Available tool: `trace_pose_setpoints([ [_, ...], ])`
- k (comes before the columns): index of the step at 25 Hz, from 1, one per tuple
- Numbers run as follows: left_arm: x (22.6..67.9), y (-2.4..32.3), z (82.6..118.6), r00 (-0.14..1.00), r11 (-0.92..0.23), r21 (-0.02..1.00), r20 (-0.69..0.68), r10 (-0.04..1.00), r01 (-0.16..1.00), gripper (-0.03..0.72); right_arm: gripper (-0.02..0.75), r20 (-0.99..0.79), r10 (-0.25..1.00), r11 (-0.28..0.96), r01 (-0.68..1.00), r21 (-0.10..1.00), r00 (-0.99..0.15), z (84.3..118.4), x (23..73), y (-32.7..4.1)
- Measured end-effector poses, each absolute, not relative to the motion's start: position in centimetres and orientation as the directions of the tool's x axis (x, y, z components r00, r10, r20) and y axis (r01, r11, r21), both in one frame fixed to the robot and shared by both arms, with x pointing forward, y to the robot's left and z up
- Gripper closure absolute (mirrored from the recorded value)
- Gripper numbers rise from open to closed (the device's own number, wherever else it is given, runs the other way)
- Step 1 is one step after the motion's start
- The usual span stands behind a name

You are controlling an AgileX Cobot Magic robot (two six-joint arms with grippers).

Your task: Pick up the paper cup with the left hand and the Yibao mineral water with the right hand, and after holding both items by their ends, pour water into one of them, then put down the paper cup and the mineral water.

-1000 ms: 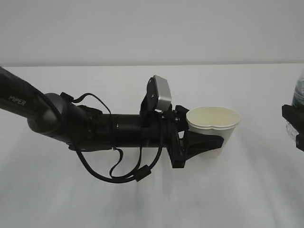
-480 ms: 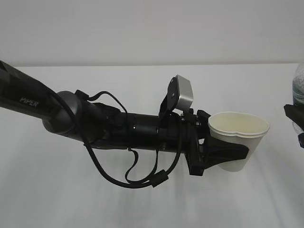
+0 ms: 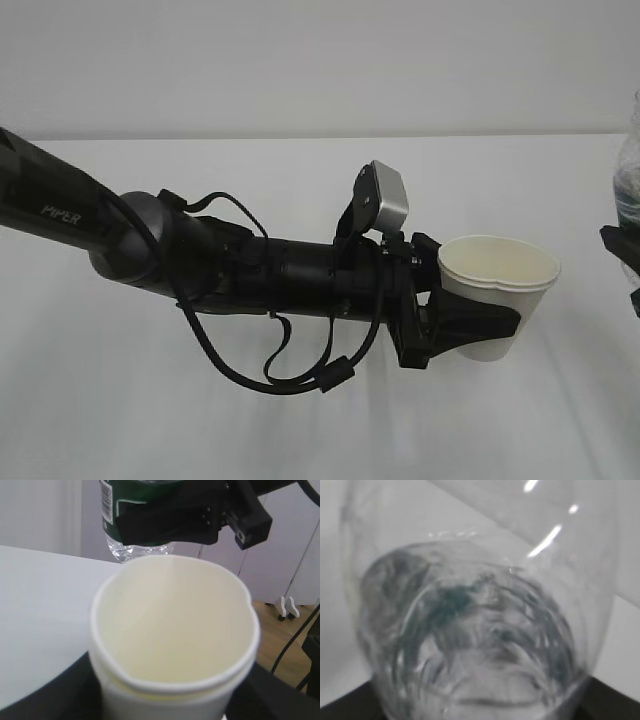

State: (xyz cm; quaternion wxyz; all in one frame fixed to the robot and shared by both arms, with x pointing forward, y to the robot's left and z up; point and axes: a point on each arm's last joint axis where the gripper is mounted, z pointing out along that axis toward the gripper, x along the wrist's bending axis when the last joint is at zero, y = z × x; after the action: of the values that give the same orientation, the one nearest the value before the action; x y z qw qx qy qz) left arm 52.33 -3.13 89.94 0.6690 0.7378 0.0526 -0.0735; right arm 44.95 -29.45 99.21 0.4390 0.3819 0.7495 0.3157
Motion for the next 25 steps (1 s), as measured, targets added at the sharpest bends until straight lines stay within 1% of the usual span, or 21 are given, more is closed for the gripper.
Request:
trace_pose_setpoints([
  [5, 52.33, -3.13, 89.94, 0.984, -0.099, 0.979, -0.179, -0.021, 0.176, 0.229, 0.293, -0.444, 0.832, 0.538, 0.291, 0.791, -0.332, 99.15, 44.93, -29.49],
  [13, 52.35, -3.13, 89.93, 0.984, -0.101, 0.979, -0.179, -0.019, 0.176, 0.228, 0.293, -0.527, 0.769, 0.628, 0.272, 0.729, -0.363, 99.01, 44.88, -29.60],
  [25, 52.20, -3.25, 89.93, 0.984, -0.102, 0.979, -0.179, -0.024, 0.175, 0.226, 0.293, -0.558, 0.740, 0.663, 0.271, 0.698, -0.376, 98.89, 44.83, -29.69],
])
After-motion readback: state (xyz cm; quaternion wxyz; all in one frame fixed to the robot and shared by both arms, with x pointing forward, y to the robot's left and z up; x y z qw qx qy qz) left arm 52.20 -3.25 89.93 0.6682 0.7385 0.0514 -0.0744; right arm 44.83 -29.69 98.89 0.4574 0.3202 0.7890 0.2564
